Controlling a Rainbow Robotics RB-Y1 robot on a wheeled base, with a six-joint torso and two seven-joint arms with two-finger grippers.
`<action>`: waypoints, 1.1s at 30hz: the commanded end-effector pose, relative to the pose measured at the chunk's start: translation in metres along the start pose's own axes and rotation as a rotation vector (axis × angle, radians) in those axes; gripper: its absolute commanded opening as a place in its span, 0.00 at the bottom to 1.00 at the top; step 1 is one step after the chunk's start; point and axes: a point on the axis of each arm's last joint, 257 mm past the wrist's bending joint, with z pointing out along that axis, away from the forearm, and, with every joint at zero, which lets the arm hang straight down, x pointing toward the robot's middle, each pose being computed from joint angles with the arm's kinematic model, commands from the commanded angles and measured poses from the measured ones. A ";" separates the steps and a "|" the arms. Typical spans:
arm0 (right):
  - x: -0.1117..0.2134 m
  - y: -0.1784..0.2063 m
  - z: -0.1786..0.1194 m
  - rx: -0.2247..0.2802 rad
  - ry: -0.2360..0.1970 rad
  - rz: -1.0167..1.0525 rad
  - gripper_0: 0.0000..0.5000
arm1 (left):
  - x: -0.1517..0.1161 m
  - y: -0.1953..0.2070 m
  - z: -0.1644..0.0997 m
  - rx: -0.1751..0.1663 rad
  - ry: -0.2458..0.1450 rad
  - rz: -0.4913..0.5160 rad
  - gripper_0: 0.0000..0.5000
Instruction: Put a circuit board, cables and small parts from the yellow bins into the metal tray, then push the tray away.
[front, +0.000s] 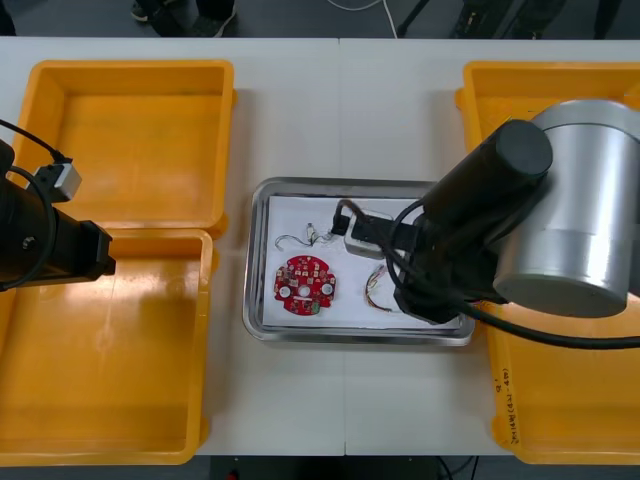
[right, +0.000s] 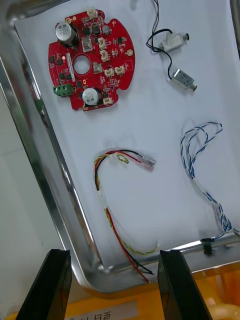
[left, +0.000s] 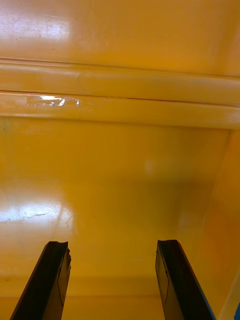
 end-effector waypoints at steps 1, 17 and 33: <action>-0.028 0.014 0.003 0.038 -0.031 -0.226 1.00 | 0.001 0.001 -0.005 -0.003 -0.020 0.075 1.00; -0.030 0.047 0.064 0.015 -0.003 -0.338 1.00 | 0.000 0.001 -0.005 -0.004 -0.021 0.077 1.00; -0.021 0.054 0.081 0.050 0.026 -0.388 1.00 | 0.000 0.001 -0.005 -0.004 -0.021 0.077 1.00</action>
